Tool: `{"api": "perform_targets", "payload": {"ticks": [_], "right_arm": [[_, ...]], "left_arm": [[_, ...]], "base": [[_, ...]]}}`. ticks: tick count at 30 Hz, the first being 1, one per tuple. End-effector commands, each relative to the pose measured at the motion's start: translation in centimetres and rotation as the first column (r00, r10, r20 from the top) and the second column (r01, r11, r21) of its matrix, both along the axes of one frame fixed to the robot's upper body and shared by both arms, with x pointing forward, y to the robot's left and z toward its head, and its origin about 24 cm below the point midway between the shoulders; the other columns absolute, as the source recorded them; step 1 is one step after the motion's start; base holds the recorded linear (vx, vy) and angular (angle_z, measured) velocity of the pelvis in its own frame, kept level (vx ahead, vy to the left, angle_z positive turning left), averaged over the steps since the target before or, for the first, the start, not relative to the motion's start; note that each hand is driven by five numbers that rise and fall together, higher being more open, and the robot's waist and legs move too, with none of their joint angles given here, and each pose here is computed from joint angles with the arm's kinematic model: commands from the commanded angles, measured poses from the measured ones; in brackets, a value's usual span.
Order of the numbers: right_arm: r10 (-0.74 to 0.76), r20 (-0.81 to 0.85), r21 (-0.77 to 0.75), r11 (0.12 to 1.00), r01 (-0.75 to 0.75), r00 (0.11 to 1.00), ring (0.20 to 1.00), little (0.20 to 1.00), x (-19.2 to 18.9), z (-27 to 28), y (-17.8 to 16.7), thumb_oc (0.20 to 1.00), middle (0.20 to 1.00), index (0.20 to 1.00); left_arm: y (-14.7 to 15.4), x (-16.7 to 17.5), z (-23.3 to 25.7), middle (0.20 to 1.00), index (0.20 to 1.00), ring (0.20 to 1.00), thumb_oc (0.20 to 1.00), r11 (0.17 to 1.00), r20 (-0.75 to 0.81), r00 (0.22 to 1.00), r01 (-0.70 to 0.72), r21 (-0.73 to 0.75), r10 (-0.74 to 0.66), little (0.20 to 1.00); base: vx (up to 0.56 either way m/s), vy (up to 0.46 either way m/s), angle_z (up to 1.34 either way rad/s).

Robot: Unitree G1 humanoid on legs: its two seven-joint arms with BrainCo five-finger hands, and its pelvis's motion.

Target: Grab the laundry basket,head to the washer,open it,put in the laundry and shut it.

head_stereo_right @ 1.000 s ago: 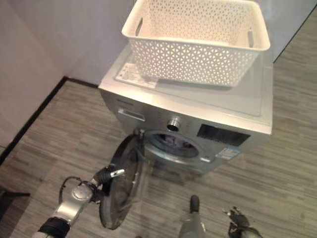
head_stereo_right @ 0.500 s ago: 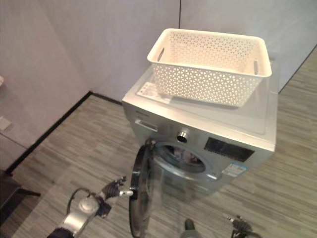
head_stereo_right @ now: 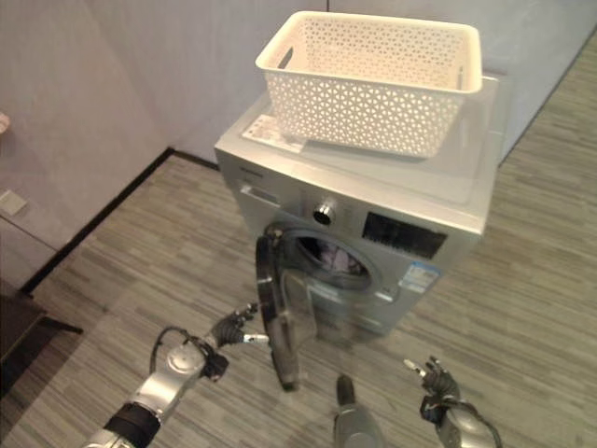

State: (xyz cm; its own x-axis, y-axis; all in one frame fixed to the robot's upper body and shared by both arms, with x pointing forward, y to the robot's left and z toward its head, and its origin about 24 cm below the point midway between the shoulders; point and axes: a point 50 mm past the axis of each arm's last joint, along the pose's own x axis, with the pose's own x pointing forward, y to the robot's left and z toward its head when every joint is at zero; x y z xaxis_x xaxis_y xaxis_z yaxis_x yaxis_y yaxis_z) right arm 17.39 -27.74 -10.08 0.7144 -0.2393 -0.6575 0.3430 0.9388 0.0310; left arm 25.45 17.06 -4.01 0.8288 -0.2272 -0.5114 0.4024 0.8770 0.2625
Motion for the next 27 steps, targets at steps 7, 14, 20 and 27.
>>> {"api": "perform_targets", "payload": {"ticks": [7,14,20,27], "right_arm": [[0.03,0.119,0.013,0.999,-0.032,0.992,1.0,1.0,1.3,0.9,2.0,1.0,1.0,1.0],[0.221,0.303,-0.089,0.975,-0.204,0.927,1.0,1.0,2.3,5.7,0.5,1.0,1.0,1.0],[0.235,0.371,-0.147,0.97,-0.193,0.898,1.0,1.0,2.1,7.9,-1.3,1.0,1.0,1.0],[0.127,0.27,-0.024,0.992,-0.125,0.954,1.0,1.0,-0.3,3.5,0.5,1.0,1.0,1.0]], "left_arm": [[-9.3,2.8,-2.7,1.0,1.0,1.0,1.0,0.998,-0.128,0.991,0.034,-0.045,-0.04,1.0],[-4.6,9.6,3.3,1.0,1.0,1.0,1.0,0.92,0.078,0.994,0.046,0.39,-0.083,1.0],[3.9,15.7,17.2,1.0,1.0,1.0,1.0,0.842,0.486,0.871,-0.312,0.439,0.069,1.0],[-3.1,9.9,9.0,1.0,1.0,1.0,1.0,0.969,0.435,0.875,-0.134,-0.209,0.214,1.0]], "base": [[0.09,-0.07,-0.42],[0.16,-0.117,-0.46],[0.11,-0.15,-0.74],[0.08,-0.174,0.22]]}}
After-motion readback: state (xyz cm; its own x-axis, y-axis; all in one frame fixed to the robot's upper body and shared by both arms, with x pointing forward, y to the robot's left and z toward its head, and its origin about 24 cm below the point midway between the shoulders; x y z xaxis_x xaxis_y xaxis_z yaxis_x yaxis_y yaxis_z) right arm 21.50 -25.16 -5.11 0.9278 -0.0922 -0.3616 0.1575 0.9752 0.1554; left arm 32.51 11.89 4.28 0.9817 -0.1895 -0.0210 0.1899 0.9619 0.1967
